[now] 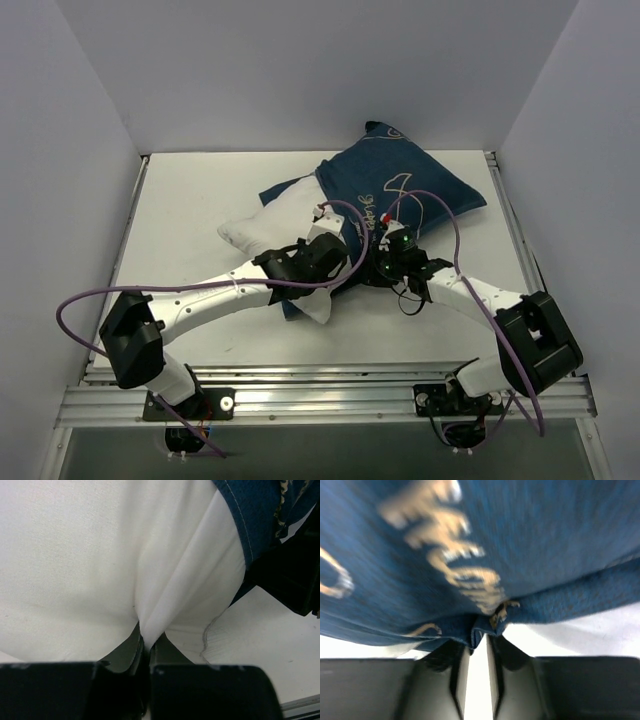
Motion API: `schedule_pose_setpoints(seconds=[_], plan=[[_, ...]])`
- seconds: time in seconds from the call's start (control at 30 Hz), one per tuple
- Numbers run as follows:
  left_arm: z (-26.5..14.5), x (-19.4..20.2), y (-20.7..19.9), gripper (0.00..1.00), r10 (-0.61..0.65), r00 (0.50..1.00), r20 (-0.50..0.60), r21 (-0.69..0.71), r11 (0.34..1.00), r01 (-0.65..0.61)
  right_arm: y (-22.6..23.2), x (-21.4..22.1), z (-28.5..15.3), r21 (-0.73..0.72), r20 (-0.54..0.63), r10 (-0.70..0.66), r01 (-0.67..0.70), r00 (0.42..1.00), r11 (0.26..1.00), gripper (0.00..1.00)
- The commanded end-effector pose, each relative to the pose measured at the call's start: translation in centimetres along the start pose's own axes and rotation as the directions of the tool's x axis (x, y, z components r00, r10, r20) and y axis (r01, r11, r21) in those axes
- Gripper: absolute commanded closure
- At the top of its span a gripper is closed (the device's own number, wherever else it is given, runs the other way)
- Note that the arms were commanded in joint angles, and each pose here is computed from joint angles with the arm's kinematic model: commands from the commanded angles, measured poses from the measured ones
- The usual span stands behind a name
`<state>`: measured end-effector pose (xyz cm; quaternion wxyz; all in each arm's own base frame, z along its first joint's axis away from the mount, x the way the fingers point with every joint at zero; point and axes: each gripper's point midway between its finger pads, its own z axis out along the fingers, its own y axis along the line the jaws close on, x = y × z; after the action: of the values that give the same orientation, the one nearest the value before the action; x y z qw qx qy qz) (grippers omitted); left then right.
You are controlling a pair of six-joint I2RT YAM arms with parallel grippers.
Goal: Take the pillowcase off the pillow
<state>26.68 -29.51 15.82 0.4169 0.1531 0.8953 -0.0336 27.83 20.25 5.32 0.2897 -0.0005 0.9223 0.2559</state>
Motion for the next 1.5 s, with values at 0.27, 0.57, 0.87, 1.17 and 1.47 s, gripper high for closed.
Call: schedule_pose_setpoints(seconds=[0.27,0.57,0.87,1.17,1.47], plan=[[-1.3,-0.3,0.7,0.98,-0.042,0.999,0.0,0.053,0.998,0.042,3.8,-5.7,-1.2,-0.12,0.164,-0.02,0.04,0.986,0.992,1.0],[-1.1,-0.6,-0.1,0.98,-0.058,0.998,0.003,0.086,0.995,0.058,5.4,-4.6,-0.6,-0.15,0.145,-0.035,0.057,0.989,0.987,0.77],[-1.5,-1.6,-0.2,0.98,-0.072,0.997,0.016,0.105,0.992,0.07,6.4,-3.4,1.1,-0.162,0.128,-0.046,0.067,0.991,0.985,0.71],[-2.4,-1.3,2.7,0.98,-0.077,0.997,-0.008,0.038,0.996,0.077,1.1,-5.1,1.6,0.071,0.178,-0.005,-0.008,0.984,0.997,1.0],[-5.1,0.0,11.2,0.98,-0.136,0.99,-0.035,-0.127,0.983,0.131,-6.9,-12.8,-4.0,0.225,0.328,0.139,-0.22,0.934,0.949,1.0]])
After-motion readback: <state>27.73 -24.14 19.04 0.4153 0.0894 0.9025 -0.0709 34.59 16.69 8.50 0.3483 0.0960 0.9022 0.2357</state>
